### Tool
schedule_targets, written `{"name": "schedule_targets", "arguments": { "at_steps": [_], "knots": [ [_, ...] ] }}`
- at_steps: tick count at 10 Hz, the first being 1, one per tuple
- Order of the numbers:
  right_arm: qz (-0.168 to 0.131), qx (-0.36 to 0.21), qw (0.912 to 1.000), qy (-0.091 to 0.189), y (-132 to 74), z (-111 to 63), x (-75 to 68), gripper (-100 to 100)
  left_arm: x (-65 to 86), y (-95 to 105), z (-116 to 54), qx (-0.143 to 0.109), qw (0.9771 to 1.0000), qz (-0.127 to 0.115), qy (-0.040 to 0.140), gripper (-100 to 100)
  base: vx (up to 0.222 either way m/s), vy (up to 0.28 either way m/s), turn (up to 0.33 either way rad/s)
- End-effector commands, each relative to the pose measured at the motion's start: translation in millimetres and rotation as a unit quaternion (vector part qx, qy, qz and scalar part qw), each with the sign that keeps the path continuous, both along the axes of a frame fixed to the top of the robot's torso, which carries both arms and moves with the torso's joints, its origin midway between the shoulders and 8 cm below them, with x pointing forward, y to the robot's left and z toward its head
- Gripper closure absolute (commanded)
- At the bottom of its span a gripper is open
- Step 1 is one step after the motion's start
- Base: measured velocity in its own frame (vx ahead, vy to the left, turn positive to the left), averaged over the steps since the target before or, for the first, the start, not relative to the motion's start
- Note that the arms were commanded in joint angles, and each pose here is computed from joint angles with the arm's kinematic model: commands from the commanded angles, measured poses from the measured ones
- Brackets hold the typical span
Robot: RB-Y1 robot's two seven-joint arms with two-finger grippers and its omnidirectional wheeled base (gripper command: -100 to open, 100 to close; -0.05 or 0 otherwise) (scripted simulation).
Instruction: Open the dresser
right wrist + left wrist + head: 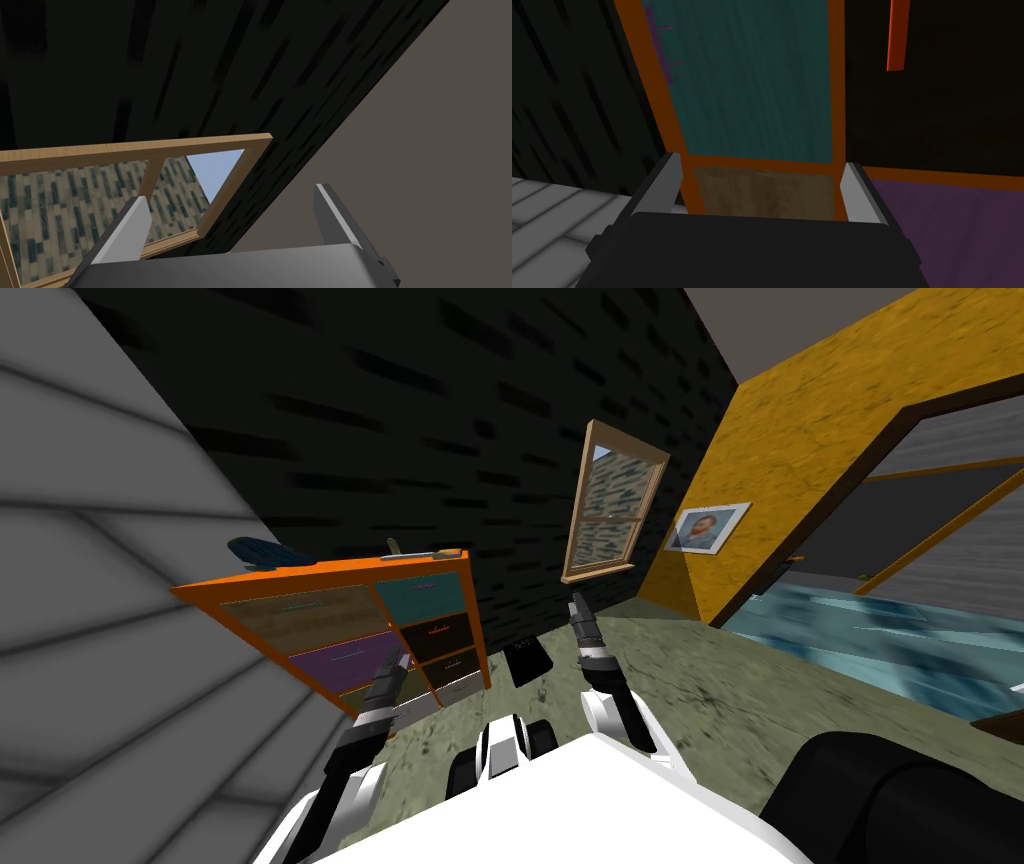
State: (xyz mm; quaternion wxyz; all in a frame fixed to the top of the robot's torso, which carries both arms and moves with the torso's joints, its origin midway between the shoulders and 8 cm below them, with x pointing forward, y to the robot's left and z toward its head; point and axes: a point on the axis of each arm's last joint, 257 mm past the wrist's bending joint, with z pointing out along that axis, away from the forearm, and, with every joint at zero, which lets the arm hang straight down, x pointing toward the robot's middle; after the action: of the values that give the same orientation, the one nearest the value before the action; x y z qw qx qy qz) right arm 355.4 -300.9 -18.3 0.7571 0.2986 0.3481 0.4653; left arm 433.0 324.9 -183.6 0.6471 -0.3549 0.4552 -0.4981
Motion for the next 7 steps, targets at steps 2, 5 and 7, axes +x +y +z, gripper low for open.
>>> {"name": "schedule_targets", "arguments": {
  "at_steps": [2,5,7],
  "knots": [
    [0.000,0.000,1.0000,0.000,0.0,0.0,0.0,0,1.9,1.9,-34.6,-0.015,0.9996,0.008,0.024,-100,0.131,-0.003,-0.012],
    [0.000,0.000,1.0000,0.000,0.0,0.0,0.0,0,2.2,-1.8,-58.5,-0.034,0.9986,0.014,0.039,-100,0.114,-0.012,-0.010],
    [0.000,0.000,1.0000,0.000,0.0,0.0,0.0,0,2.0,-12.5,-78.7,-0.062,0.9966,0.021,0.050,-100,0.101,0.006,-0.009]
  ]
}}
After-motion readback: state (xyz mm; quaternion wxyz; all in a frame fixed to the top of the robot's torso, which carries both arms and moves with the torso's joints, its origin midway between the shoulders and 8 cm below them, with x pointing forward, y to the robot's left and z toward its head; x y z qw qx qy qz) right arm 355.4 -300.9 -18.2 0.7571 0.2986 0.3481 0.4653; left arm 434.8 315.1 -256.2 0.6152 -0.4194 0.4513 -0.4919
